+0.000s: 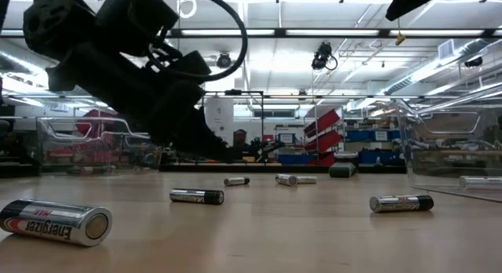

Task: Sort batteries
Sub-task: Put the silver battery into the bottom transparent bin

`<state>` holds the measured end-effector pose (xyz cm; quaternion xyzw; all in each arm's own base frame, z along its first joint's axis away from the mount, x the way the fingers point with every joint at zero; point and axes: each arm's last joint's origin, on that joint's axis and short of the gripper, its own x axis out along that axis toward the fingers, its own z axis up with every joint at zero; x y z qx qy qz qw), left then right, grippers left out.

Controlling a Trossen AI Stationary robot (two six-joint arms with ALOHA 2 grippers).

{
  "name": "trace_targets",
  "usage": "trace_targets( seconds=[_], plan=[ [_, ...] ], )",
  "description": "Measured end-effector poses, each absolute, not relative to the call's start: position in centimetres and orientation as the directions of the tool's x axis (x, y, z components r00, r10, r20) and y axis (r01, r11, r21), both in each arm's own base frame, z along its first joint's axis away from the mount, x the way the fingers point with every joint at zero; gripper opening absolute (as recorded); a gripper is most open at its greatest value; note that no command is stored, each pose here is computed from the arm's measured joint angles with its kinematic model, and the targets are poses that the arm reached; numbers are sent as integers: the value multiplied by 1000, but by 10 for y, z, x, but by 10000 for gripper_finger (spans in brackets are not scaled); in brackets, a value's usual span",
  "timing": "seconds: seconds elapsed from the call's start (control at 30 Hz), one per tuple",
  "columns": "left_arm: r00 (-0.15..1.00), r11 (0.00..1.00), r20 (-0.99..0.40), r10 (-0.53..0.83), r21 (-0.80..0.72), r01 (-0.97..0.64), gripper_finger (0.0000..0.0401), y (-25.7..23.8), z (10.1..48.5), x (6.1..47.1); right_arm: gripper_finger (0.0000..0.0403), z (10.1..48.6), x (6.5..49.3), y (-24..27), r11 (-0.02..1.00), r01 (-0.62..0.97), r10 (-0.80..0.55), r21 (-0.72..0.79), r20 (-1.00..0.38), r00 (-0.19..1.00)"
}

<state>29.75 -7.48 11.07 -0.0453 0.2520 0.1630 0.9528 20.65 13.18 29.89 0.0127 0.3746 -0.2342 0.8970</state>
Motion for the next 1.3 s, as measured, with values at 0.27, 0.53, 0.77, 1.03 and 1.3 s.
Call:
trace_targets(
  seconds=[0.27,0.53,0.77,1.03,1.3],
  plan=[
    [822,935,-491,287,-44,-353,117,-76,100,301,57,299,207,132,890,430,-410,-151,-677,611],
    [796,905,-483,364,-15,-424,127,-73,95,300,57,299,207,132,887,433,-423,-163,-665,616],
    [798,909,-485,358,-16,-417,127,-73,95,300,56,299,208,130,884,438,-429,-166,-662,614],
    [801,909,-484,352,-26,-415,127,-74,96,300,56,299,209,128,878,448,-437,-167,-662,609],
    [801,905,-482,355,-36,-423,127,-72,96,301,56,299,209,128,880,444,-437,-172,-662,609]
  ],
)
